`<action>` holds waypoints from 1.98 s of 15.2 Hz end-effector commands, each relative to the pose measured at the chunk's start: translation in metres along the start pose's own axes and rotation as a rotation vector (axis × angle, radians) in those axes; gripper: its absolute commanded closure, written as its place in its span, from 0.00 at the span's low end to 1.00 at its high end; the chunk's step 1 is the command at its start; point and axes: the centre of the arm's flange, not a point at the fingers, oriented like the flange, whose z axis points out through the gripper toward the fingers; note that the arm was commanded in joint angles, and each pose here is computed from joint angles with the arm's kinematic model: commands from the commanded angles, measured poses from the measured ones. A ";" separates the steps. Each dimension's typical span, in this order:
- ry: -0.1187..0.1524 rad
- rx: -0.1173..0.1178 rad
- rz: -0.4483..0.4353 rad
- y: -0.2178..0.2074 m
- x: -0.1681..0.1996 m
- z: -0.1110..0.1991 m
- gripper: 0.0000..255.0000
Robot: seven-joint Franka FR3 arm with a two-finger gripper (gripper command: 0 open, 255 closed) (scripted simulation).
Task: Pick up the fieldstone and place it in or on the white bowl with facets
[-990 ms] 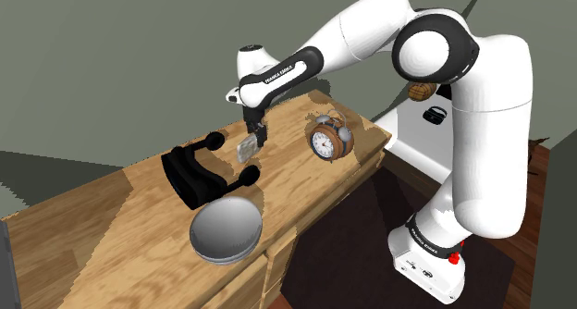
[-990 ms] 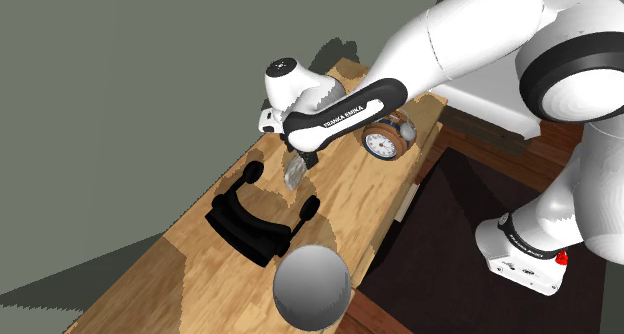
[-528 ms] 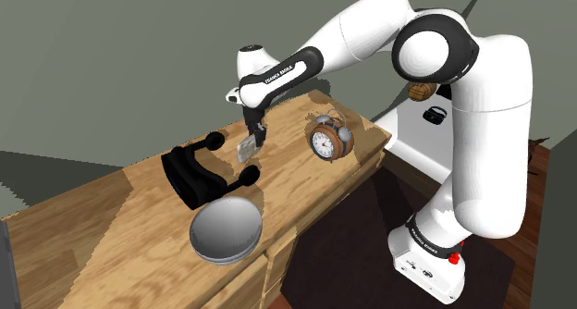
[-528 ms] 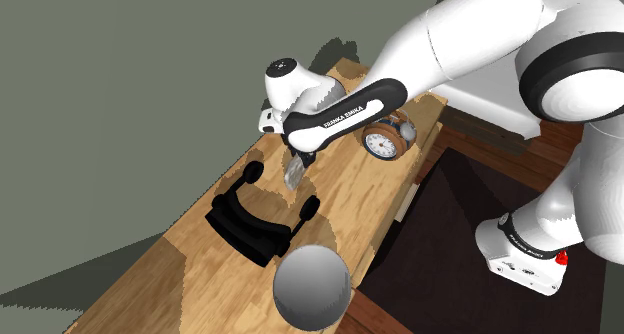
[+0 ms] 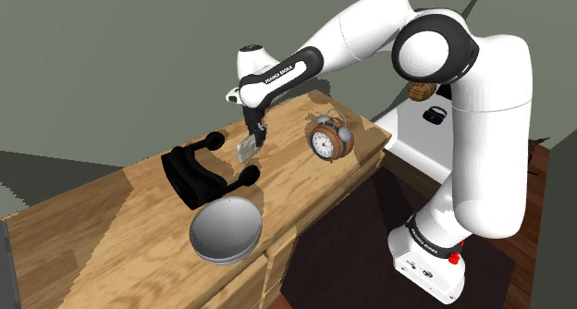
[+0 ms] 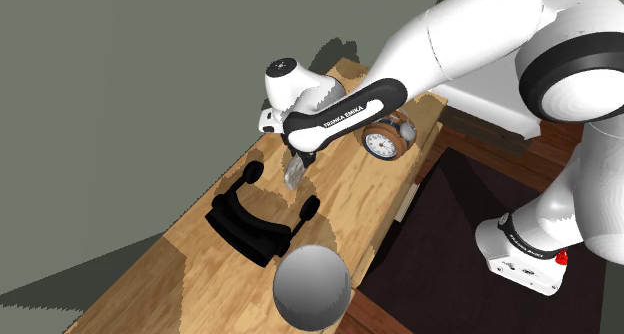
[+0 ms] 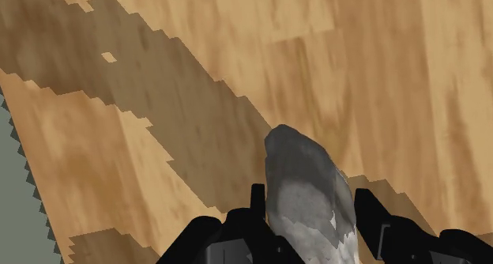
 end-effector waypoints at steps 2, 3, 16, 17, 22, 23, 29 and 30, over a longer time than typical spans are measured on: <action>0.001 0.000 -0.001 -0.001 0.000 -0.010 1.00; 0.001 0.000 -0.001 -0.002 0.000 -0.015 1.00; 0.001 0.000 -0.001 -0.007 -0.003 -0.084 1.00; 0.001 0.000 -0.001 -0.007 -0.004 -0.089 1.00; 0.001 0.000 -0.001 -0.009 -0.005 -0.115 1.00; 0.001 0.000 -0.001 -0.009 -0.005 -0.121 1.00; 0.001 0.000 -0.001 -0.012 -0.007 -0.152 1.00; 0.001 0.000 -0.001 -0.012 -0.007 -0.157 1.00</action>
